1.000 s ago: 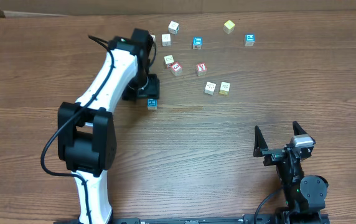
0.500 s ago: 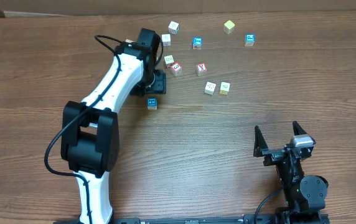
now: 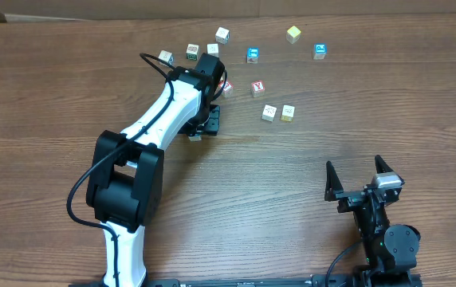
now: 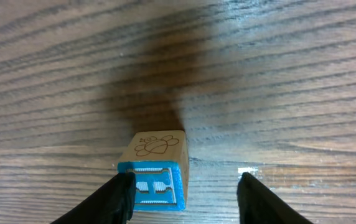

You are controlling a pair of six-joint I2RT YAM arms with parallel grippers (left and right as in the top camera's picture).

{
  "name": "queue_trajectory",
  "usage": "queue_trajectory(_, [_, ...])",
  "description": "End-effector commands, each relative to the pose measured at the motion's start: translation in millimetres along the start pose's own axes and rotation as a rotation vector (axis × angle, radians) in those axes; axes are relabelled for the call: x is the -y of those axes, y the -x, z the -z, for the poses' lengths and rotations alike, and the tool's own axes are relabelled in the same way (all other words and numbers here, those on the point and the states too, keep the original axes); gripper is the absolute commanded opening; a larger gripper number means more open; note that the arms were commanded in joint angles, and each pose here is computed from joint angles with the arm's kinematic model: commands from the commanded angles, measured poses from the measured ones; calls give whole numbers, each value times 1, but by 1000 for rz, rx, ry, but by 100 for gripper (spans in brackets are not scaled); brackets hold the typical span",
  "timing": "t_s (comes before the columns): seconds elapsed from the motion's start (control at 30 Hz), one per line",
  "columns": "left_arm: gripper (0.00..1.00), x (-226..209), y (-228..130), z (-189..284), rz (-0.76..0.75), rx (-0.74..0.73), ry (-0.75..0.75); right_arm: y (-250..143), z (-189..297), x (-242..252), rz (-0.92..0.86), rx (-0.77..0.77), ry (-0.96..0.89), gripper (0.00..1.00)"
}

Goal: Form a tower

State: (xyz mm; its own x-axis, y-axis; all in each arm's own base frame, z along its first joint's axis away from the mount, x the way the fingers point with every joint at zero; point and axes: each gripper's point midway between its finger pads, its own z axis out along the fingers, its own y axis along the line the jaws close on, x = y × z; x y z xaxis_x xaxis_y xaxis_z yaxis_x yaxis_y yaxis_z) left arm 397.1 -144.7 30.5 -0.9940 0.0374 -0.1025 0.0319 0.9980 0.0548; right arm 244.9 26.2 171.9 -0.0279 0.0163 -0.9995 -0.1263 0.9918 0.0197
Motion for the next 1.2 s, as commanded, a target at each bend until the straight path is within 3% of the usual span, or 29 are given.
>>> queue_trajectory(0.0, [50, -11, -8, -12, 26, -30, 40, -2, 0, -1, -6, 2, 7, 100])
queue_trajectory(0.37, [61, -37, -11, -25, 69, -24, 123, -2, 0, -1, -6, 2, 7, 100])
queue_trajectory(0.47, [51, -35, -6, -25, 72, -3, 115, -2, 0, -1, -6, 2, 7, 100])
queue_trajectory(0.8, [48, -32, -1, -26, 74, 15, 99, -2, 0, -1, -6, 2, 7, 100])
queue_trajectory(0.97, [28, -25, -3, -26, 75, 2, 59, -2, 0, -1, -6, 2, 7, 100])
queue_trajectory(1.17, [28, -21, 7, -17, 75, 28, 43, -2, 0, -1, -6, 2, 7, 100])
